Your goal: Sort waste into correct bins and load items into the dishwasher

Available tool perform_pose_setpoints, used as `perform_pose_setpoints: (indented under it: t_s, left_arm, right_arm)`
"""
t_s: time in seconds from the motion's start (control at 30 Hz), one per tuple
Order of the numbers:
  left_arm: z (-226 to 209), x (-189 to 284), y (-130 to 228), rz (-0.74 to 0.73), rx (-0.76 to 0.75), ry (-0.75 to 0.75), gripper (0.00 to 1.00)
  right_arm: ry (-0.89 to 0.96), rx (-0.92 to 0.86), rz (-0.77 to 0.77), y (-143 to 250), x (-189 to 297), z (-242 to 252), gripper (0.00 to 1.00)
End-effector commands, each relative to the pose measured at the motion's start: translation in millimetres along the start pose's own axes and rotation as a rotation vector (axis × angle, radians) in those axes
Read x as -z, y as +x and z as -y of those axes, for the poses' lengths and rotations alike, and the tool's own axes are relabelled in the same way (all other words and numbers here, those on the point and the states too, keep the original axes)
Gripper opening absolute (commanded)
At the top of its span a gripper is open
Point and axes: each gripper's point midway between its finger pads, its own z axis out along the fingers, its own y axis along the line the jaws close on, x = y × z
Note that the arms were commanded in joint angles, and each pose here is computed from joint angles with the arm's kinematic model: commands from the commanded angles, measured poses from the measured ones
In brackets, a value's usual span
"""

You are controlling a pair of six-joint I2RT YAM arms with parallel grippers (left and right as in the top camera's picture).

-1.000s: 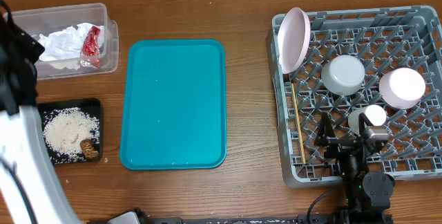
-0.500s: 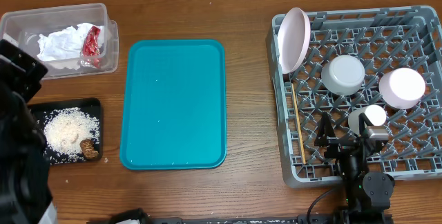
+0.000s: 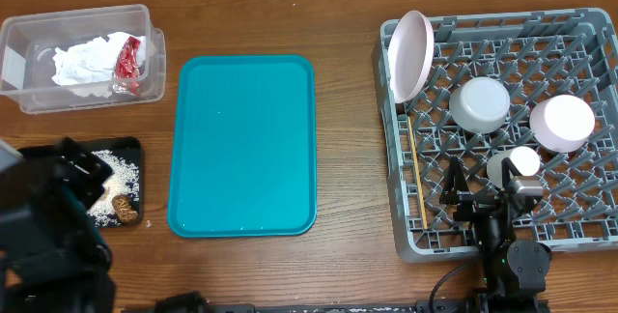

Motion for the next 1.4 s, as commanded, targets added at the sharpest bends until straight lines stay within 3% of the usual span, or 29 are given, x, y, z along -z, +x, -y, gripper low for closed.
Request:
perform_pose_setpoints:
  t_s: [0.0, 0.3, 0.4, 0.8, 1.37]
  left_arm:
    - [30, -9, 47, -0.073, -0.009, 0.19, 1.0]
    - [106, -27, 145, 0.035, -0.148, 0.716, 1.0]
    - [112, -29, 168, 0.101, -0.153, 0.812, 1.0]
    - [88, -57, 220, 0.181, -0.113, 0.769, 1.0]
    - [86, -54, 213, 0.303, -0.323, 0.737, 1.0]
  right_arm:
    - [0.015, -0.001, 0.008, 1, 0, 4, 1.0]
    - [0.015, -0.001, 0.008, 1, 0, 3, 1.0]
    - [0.015, -0.001, 0.008, 1, 0, 4, 1.0]
    - [0.015, -0.001, 0.008, 1, 0, 4, 1.0]
    - [0.015, -0.001, 0.008, 1, 0, 3, 1.0]
